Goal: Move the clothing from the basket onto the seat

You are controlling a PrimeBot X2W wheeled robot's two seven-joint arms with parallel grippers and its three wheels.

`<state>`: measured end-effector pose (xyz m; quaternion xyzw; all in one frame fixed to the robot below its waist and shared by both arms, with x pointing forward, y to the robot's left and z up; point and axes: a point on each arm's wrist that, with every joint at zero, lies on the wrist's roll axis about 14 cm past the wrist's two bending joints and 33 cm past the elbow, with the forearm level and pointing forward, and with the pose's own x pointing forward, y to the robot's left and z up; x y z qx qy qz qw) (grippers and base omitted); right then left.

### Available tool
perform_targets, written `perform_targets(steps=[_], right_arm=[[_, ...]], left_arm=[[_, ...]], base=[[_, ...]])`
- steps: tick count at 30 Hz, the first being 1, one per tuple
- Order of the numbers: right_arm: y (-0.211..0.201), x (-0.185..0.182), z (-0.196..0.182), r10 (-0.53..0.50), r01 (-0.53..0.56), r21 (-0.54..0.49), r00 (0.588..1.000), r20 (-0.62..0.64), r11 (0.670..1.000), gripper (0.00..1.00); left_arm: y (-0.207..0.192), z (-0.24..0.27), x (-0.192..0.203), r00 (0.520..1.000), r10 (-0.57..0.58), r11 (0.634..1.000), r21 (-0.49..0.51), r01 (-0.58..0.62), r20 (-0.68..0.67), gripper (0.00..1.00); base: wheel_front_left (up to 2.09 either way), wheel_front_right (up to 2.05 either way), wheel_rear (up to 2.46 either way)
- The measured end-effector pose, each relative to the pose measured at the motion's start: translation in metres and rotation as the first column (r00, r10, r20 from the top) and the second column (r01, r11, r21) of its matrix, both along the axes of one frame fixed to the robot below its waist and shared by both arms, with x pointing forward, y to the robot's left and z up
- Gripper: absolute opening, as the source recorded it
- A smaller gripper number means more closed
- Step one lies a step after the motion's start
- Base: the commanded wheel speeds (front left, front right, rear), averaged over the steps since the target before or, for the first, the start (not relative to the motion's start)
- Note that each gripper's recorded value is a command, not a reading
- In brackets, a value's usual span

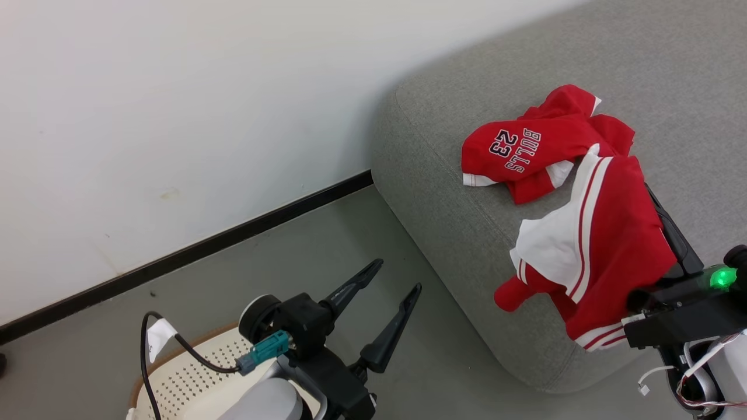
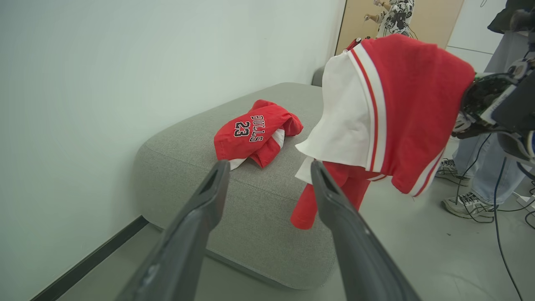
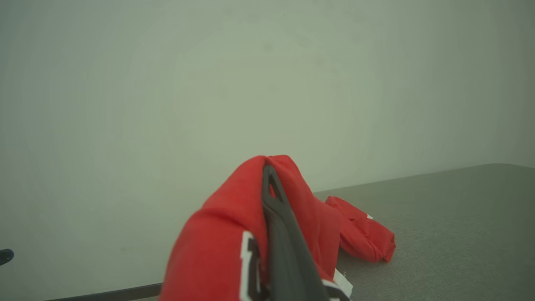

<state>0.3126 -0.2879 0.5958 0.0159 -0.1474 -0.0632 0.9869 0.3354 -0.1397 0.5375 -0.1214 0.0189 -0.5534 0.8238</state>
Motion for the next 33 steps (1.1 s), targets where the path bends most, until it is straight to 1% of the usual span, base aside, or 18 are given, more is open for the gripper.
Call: perform_targets(steps=[11, 16, 23, 26, 29, 33], right_arm=[[-0.006, -0.005, 0.006, -0.021, 0.021, -0.008, 1.000, 0.020, 1.000, 0.00], [-0.015, -0.002, 0.014, -0.037, 0.038, -0.024, 0.999, 0.036, 0.999, 0.00], [-0.030, 0.019, 0.044, -0.041, 0.047, -0.064, 0.995, 0.096, 0.997, 0.00], [-0.036, 0.028, 0.050, -0.042, 0.050, -0.077, 0.994, 0.103, 0.996, 0.00], [-0.043, 0.039, 0.057, -0.039, 0.051, -0.110, 0.994, 0.104, 0.993, 0.00], [-0.051, 0.057, 0.073, -0.038, 0.055, -0.127, 0.990, 0.134, 0.990, 0.00]], left_arm=[[-0.003, 0.000, -0.003, 1.000, -0.016, 1.000, 0.000, 0.016, 0.008, 1.00], [-0.003, -0.002, -0.001, 1.000, -0.019, 1.000, -0.004, 0.019, 0.008, 1.00], [0.005, -0.013, 0.008, 1.000, -0.012, 1.000, 0.010, 0.012, 0.006, 1.00], [0.008, -0.018, 0.012, 1.000, -0.007, 1.000, 0.015, 0.007, -0.003, 1.00], [0.012, -0.025, 0.017, 1.000, -0.001, 1.000, 0.022, 0.001, -0.012, 1.00], [0.021, -0.037, 0.026, 0.999, 0.015, 0.999, 0.035, -0.014, -0.031, 1.00]], base=[[0.00, 0.00, 0.00], [0.00, 0.00, 0.00], [0.00, 0.00, 0.00], [0.00, 0.00, 0.00], [0.00, 0.00, 0.00], [0.00, 0.00, 0.00]])
